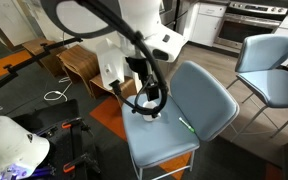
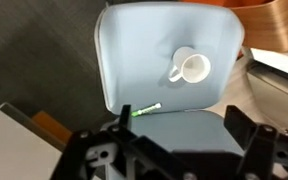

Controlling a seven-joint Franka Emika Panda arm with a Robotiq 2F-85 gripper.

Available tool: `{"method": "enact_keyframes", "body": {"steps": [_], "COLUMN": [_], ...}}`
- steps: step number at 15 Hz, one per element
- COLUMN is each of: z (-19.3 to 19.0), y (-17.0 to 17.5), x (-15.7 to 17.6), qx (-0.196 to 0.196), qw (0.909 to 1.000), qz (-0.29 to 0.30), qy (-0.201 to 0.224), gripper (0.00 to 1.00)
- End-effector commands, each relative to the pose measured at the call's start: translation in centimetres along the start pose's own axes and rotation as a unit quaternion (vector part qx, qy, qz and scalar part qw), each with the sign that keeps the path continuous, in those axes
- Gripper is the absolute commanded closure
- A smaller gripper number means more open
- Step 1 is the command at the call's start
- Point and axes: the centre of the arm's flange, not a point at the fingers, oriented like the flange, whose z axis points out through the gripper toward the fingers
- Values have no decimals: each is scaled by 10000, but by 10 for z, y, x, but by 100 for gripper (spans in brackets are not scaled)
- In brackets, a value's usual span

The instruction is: Pick up the marker and put it in the cup

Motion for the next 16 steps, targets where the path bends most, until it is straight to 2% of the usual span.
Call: {"method": "enact_keyframes", "body": {"steps": [1, 4, 7, 11, 16], "z": [35, 85, 140, 207, 278], "y": [-11, -15, -6, -8, -29], "x": [41, 76, 103, 133, 166], "qx": [-142, -331, -223, 251, 622], "qw": [9952, 9839, 9664, 9382, 8940], "qz": [953, 1741, 2538, 3439, 4433], "qy": [-176, -245, -342, -293, 193], "gripper": [0, 0, 0, 0, 0]}}
